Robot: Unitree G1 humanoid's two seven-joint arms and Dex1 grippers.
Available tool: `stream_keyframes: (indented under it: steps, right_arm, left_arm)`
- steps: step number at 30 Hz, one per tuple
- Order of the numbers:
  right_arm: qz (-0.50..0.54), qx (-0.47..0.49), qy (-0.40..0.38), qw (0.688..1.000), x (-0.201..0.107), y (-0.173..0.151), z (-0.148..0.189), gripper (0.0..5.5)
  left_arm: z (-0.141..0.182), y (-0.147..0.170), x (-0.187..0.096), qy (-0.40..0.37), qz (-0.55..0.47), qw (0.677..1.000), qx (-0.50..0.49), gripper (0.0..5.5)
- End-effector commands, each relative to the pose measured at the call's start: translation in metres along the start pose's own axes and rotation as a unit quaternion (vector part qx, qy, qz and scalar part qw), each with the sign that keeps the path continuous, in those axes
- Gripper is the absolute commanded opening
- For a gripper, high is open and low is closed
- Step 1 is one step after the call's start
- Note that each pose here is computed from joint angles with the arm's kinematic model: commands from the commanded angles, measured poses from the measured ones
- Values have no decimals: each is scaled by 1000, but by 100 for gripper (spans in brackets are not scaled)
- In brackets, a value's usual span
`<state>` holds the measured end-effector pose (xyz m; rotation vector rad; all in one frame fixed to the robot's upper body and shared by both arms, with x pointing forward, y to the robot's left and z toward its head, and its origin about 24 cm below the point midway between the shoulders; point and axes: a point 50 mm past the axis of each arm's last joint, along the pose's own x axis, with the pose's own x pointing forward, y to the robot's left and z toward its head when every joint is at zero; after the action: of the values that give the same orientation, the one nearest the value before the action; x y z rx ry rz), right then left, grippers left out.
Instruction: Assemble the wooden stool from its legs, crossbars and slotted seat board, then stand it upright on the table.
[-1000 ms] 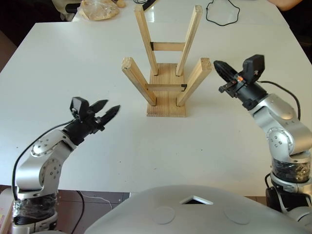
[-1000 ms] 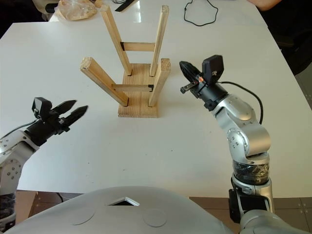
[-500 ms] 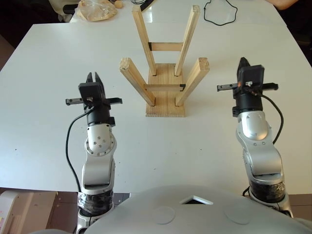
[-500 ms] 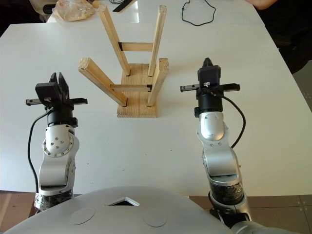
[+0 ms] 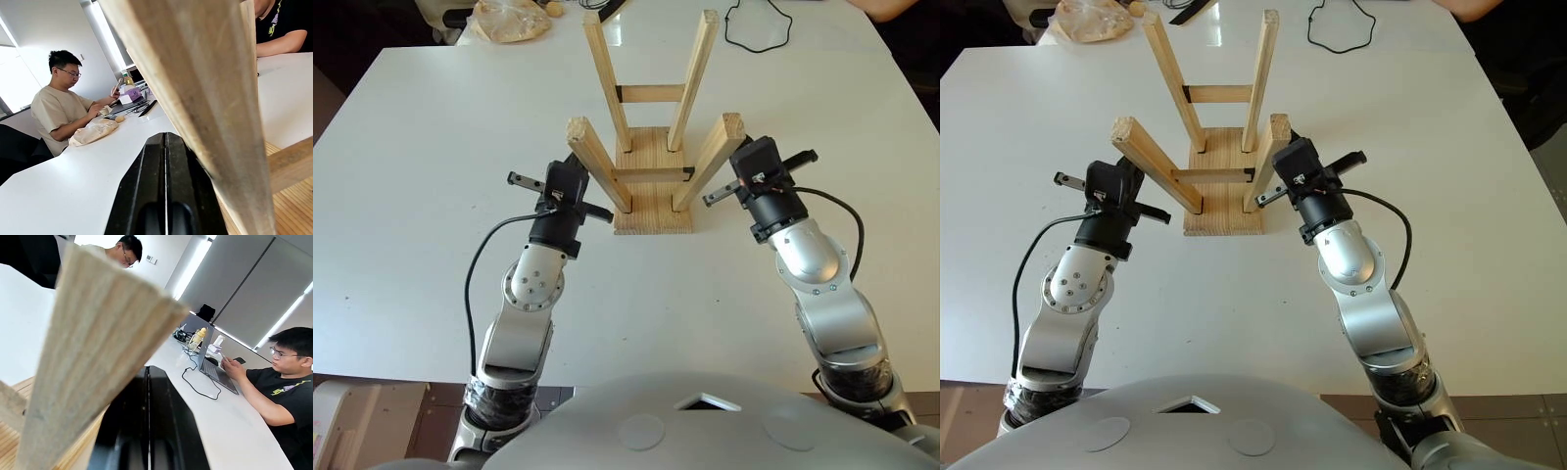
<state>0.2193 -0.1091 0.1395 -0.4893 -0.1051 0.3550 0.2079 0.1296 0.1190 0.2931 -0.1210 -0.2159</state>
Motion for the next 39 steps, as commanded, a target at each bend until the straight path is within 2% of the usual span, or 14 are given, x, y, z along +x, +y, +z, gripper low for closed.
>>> stream_keyframes:
  steps: [1, 4, 6, 8, 10, 12, 14, 16, 18, 26, 29, 33, 36, 39]
  right_arm:
    - [47, 36, -75, 995, 8, 8, 18, 0]
    - [-102, 5, -111, 989, 16, -60, 18, 0]
    - [-131, 69, -119, 982, 21, -91, 18, 0]
    - [-89, 149, -146, 974, 26, -98, 26, 0]
    - [-7, 229, -190, 955, 27, -93, 42, 0]
    - [88, 285, -240, 924, 22, -82, 64, 0]
    - [152, 310, -264, 901, 17, -73, 77, 0]
    - [176, 315, -262, 895, 16, -70, 80, 0]
    - [178, 316, -256, 896, 18, -70, 81, 0]
    - [154, 302, -260, 904, 30, -76, 90, 0]
    - [145, 275, -240, 920, 38, -77, 84, 0]
    - [144, 268, -241, 921, 41, -77, 83, 0]
    - [162, 252, -190, 935, 43, -63, 62, 0]
    - [198, 222, -94, 950, 42, -34, 20, 0]
  left_arm:
    - [18, -20, 8, -46, -82, 994, -61, 3]
    - [12, 49, 8, -43, 124, 981, -141, 3]
    - [15, 83, 7, -72, 190, 951, -234, 3]
    - [34, 106, 13, -139, 190, 928, -289, 3]
    - [65, 118, 22, -205, 130, 915, -322, 3]
    - [96, 106, 26, -245, 19, 906, -344, 3]
    - [113, 82, 23, -246, -100, 900, -347, 3]
    - [118, 62, 21, -221, -180, 893, -348, 3]
    - [115, 53, 22, -190, -214, 895, -342, 3]
    - [102, 52, 45, -109, -218, 916, -318, 3]
    - [104, 54, 58, -96, -217, 915, -325, 3]
    - [97, 54, 66, -72, -207, 916, -336, 3]
    - [84, 47, 63, -38, -209, 915, -343, 3]
    - [61, 31, 58, 13, -214, 914, -345, 3]
